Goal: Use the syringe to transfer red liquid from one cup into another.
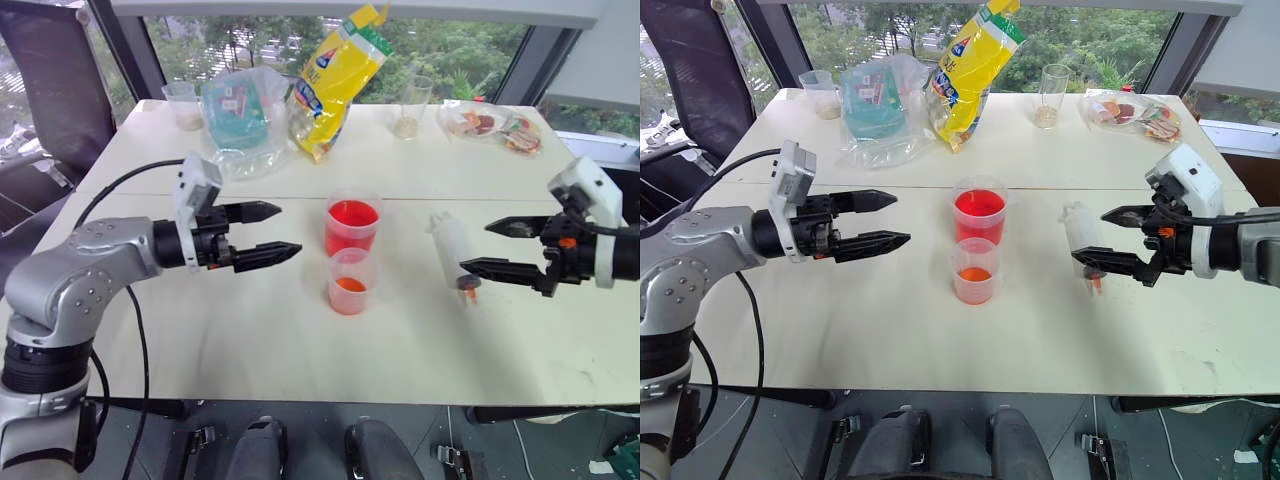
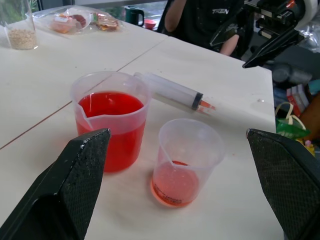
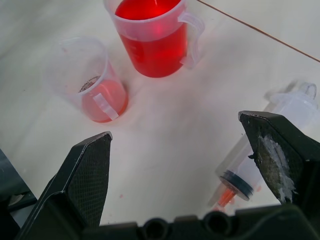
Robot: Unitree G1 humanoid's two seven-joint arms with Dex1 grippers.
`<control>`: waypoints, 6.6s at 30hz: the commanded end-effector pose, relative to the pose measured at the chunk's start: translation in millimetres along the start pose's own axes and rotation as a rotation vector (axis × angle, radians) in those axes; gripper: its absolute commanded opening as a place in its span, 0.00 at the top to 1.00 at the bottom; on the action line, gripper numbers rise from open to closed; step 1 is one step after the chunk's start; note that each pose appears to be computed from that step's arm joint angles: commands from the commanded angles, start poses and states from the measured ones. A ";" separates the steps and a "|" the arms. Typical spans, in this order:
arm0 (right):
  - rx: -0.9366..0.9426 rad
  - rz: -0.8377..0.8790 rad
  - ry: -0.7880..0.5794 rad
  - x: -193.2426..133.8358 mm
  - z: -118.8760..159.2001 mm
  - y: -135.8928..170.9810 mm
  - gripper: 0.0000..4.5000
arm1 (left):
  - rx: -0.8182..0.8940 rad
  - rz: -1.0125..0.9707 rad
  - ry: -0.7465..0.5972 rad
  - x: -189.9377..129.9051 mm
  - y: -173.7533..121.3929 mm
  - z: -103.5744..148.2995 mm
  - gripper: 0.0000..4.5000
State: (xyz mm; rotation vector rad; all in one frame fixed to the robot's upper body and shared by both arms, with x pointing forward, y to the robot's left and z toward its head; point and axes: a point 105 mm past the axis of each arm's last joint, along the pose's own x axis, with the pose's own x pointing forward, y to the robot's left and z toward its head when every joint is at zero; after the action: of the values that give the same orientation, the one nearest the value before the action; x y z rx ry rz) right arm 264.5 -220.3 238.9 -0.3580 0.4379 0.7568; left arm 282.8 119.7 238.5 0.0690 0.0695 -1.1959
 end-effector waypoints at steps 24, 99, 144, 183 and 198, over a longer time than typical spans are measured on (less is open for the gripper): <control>0.036 -0.112 0.034 9.1 4.6 -24.7 0.01 | 0.062 0.010 -0.070 1.3 1.7 14.5 0.00; 0.115 -0.054 -0.941 152.0 97.8 13.4 0.69 | 0.157 -0.070 -0.266 53.1 39.8 86.7 0.00; 0.075 0.043 -0.810 185.2 62.5 37.1 0.69 | 0.158 -0.121 -0.374 105.7 52.3 124.0 0.99; 0.044 0.022 -0.908 160.7 99.1 23.1 0.69 | 0.183 -0.101 -0.334 91.3 53.6 111.4 0.01; -0.024 0.037 -1.030 112.3 142.0 20.9 0.69 | 0.157 -0.015 -0.264 44.8 58.7 91.1 0.01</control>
State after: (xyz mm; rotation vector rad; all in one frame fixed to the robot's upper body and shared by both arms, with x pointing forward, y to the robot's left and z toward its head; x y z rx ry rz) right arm 375.9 -76.2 259.1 0.0605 -0.3973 0.8428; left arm 362.3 86.4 310.7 0.0314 -0.1964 -1.2184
